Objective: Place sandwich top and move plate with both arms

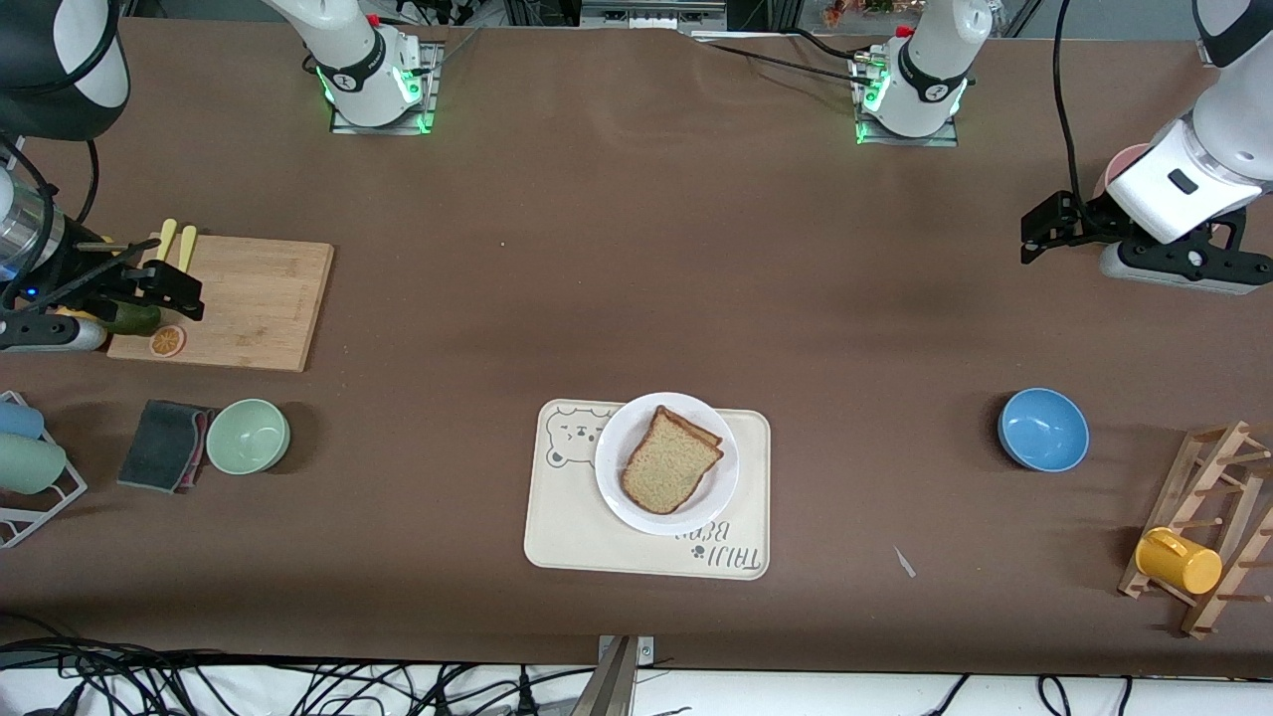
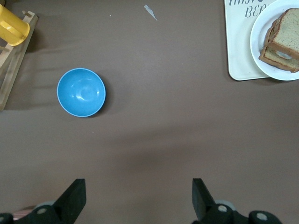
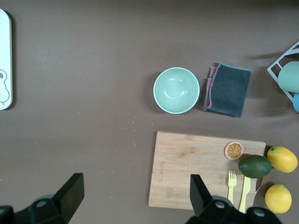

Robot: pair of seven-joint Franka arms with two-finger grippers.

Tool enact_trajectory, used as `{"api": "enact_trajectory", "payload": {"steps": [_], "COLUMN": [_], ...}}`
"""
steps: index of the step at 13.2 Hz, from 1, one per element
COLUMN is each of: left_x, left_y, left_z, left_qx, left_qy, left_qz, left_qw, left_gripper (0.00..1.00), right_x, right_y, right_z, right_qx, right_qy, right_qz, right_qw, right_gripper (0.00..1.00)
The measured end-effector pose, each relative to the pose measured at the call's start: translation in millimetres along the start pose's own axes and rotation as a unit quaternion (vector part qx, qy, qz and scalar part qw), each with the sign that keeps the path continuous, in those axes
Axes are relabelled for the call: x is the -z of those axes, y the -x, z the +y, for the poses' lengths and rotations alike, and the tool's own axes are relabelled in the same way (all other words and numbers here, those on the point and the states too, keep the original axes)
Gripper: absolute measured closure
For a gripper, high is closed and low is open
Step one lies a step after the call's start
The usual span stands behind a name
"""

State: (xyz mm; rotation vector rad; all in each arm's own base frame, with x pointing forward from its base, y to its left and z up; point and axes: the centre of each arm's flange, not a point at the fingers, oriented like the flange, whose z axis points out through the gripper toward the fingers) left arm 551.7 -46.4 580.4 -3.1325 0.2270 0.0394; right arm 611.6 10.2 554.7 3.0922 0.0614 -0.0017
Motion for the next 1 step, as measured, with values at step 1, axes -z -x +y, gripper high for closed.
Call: {"api": "enact_trajectory", "payload": {"steps": [1], "left_x": [0.0], "left_y": [0.0], "left_z": [0.3], "left_qx": [0.000], "left_qy": [0.000], "left_qz": [0.000], "left_qw": [1.000], "left_gripper": [0.00], "right_x": [-0.1], "right_y": [0.2], "right_z": [0.0], "right_qx": [0.000], "right_qy": [0.000], "right_qz": [-0.001], "right_qw": [1.000], "right_gripper": [0.00]}}
